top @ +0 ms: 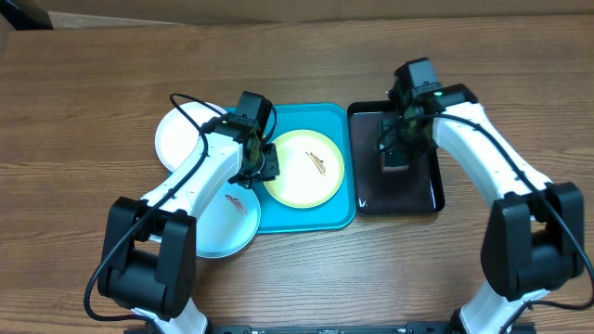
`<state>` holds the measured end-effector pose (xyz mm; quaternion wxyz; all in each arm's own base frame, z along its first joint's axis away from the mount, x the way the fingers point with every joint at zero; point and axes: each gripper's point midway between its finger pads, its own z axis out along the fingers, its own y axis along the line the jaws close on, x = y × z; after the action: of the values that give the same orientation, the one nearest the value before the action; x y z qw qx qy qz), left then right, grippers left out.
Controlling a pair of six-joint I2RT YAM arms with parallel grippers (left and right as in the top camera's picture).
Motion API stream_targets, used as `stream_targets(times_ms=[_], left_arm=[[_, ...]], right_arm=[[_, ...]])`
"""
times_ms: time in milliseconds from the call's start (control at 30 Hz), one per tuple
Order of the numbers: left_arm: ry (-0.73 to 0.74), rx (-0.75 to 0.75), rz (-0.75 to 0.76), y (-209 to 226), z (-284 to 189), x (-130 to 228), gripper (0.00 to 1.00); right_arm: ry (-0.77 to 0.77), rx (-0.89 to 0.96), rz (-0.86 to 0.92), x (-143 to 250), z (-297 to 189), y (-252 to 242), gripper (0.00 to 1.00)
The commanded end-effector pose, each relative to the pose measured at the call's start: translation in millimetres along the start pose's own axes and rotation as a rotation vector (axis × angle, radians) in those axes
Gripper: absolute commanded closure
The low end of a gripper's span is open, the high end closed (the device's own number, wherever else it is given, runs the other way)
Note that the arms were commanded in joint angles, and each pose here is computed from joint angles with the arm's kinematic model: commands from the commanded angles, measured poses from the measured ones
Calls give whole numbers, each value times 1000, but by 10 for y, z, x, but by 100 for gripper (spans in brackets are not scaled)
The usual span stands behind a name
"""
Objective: Clean dirty plates on tray and stack at the side
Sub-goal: 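Reach the right gripper down to the green sponge in the black tray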
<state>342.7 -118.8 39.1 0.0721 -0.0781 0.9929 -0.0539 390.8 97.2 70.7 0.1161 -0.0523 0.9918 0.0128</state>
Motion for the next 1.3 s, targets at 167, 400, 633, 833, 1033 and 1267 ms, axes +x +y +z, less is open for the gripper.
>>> stream_targets(times_ms=[167, 400, 633, 833, 1033, 1267], left_arm=[[13, -14, -23, 33, 43, 23, 66], [12, -14, -23, 33, 43, 22, 66], [18, -17, -23, 40, 43, 35, 66], [18, -17, -23, 39, 43, 36, 65], [22, -19, -23, 45, 42, 45, 62], [22, -20, -23, 45, 42, 46, 61]], right_arm=[[39, 82, 4, 59, 303, -128, 43], [82, 10, 5, 173, 554, -5, 45], [95, 13, 5, 217, 568, -12, 69], [109, 15, 5, 259, 587, -17, 64], [127, 18, 5, 302, 582, -28, 14], [180, 25, 4, 431, 561, -47, 96]])
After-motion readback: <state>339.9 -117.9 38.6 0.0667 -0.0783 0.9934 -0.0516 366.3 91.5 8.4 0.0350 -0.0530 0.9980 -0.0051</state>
